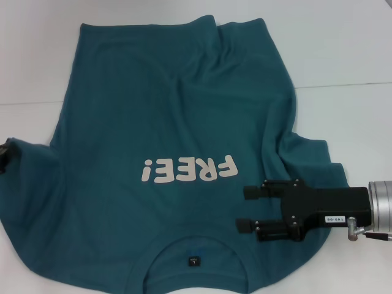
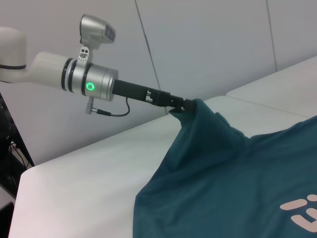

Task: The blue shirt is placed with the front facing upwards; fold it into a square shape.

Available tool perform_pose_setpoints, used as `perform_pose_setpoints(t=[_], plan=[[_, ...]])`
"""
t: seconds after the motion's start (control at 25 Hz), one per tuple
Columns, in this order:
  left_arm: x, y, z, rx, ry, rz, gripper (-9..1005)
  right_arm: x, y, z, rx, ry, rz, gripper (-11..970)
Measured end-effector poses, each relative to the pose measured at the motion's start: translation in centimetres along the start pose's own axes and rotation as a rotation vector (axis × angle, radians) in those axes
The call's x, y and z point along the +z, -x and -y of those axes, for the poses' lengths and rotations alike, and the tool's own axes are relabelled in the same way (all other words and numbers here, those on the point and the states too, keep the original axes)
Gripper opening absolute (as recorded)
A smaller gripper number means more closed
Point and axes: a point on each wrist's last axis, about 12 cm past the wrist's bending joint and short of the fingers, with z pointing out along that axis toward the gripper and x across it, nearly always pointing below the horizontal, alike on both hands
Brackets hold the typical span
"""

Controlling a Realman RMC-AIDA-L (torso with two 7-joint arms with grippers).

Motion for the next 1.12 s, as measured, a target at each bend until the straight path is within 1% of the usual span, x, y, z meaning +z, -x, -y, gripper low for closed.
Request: perform_pose_setpoints(t=[0.16, 0.36, 0.88, 1.12], plan=[[-0.2, 0.2, 0.7, -0.035, -0.065, 0.021, -1, 0.0, 0.0, 0.0, 0.000, 0.000, 0.000, 776], [-0.2, 0.3, 1.3, -0.054, -0.118, 0.028, 10, 0.0, 0.0, 0.0, 0.000, 0.000, 0.000, 775], [1.7, -0.7, 2.9, -0.095, -0.206, -0.003, 60, 0.0, -0.1, -0.1, 0.002, 0.002, -0.002, 772], [2.9, -1.0, 4.6, -0.079, -0.290, -0.053, 83, 0.0, -0.1, -0.1, 0.002, 0.002, -0.002, 770]])
